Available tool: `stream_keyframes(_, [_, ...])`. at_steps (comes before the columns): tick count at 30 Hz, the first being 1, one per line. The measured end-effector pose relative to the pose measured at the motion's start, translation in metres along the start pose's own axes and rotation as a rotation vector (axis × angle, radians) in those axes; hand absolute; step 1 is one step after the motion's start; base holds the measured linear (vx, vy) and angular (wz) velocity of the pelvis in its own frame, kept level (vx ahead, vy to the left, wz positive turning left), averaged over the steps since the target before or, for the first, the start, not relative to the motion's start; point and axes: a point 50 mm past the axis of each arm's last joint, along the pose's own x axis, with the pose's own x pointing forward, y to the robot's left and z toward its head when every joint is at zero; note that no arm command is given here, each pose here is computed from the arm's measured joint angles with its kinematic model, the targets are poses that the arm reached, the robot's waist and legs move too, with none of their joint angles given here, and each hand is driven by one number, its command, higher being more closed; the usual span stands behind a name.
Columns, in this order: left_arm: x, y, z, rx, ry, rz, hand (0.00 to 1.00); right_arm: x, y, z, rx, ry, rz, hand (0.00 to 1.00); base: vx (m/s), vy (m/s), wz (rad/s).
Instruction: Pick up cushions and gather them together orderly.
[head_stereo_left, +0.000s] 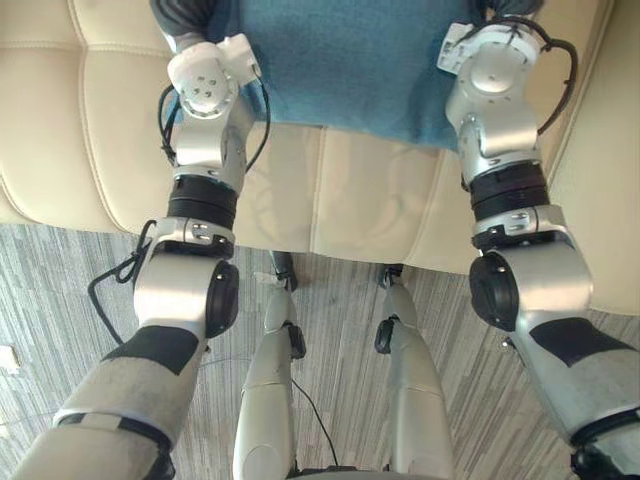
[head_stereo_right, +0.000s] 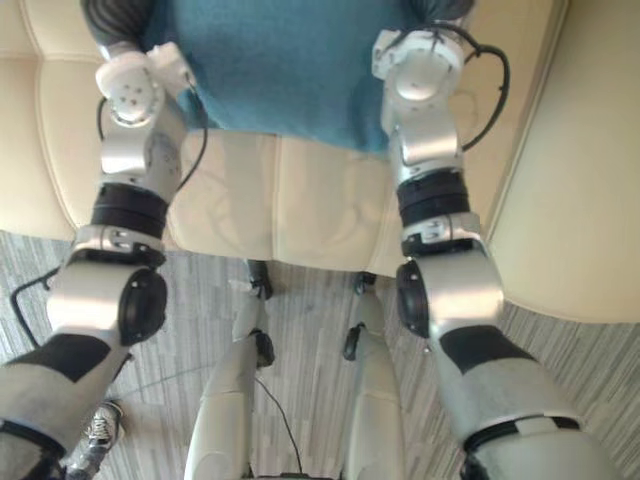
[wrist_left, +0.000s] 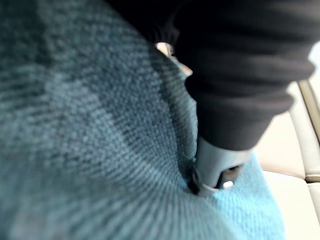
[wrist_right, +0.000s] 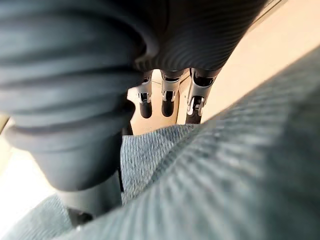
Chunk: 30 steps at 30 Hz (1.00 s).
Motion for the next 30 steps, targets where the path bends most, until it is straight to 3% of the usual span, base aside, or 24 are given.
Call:
stream_keyframes(8, [-0.029, 0.032, -0.038, -0.02, 0.055, -0.02, 0.0, -0.031, -0.028, -0.034, 0.032, -0.004, 0.016, 0.0, 0.01, 0.004, -0.07])
stream_keyframes(15, [-0.086, 0.103, -0.076, 0.024, 0.103, -0.033, 0.0, -0.101, -0.083, -0.087, -0.035, 0.054, 0.112, 0.0, 0.05, -0.05, 0.09])
stream_keyframes(18, [-0.13, 0.138, -0.109, 0.075, 0.245, -0.005, 0.0, -0.14, -0.106, -0.115, -0.091, 0.164, 0.173, 0.0, 0.04, -0.068, 0.04])
stream_keyframes(19, [-0.162, 0.155, -0.128, 0.093, 0.356, 0.008, 0.0, -0.165, -0.116, -0.129, -0.108, 0.239, 0.214, 0.0, 0.05, -0.045, 0.03])
stream_keyframes(25, [-0.257, 0.198, -0.161, 0.189, 0.652, 0.036, 0.0, -0.255, -0.142, -0.17, -0.146, 0.542, 0.341, 0.0, 0.09, -0.016, -0.04])
stream_keyframes(30, [-0.331, 0.229, -0.198, 0.311, 0.999, 0.026, 0.0, -0.341, -0.181, -0.231, -0.254, 0.989, 0.335, 0.0, 0.1, 0.022, -0.05])
